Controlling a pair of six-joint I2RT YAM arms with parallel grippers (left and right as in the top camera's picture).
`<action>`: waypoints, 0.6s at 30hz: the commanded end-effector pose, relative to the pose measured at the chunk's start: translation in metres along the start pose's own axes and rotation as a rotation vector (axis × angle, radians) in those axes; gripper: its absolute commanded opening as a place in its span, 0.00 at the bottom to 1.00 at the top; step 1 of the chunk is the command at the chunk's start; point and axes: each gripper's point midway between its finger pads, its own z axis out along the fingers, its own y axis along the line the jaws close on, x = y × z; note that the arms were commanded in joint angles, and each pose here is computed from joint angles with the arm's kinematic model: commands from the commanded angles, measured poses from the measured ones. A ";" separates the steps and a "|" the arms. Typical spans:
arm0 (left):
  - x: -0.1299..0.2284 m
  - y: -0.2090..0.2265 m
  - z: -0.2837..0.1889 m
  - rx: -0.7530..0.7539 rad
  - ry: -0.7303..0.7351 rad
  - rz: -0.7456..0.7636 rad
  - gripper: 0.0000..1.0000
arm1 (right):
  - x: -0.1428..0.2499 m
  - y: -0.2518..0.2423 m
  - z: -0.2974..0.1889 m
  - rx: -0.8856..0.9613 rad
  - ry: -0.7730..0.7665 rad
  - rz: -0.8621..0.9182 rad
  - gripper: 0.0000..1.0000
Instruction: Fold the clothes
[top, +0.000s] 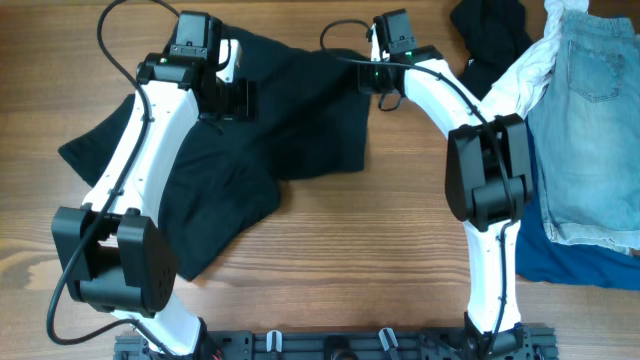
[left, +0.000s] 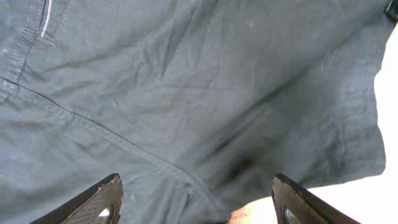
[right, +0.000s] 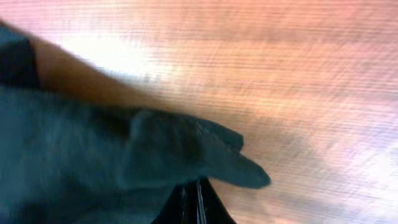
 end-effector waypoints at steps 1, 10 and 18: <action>-0.008 -0.001 -0.004 -0.005 -0.043 0.017 0.80 | -0.014 -0.051 0.008 0.065 -0.052 0.110 0.04; -0.041 -0.001 -0.007 -0.004 -0.177 -0.030 0.91 | -0.054 -0.104 -0.023 -0.021 -0.100 0.175 0.18; -0.045 0.044 -0.011 -0.154 -0.202 -0.127 1.00 | -0.043 -0.042 -0.098 -0.205 0.074 0.116 1.00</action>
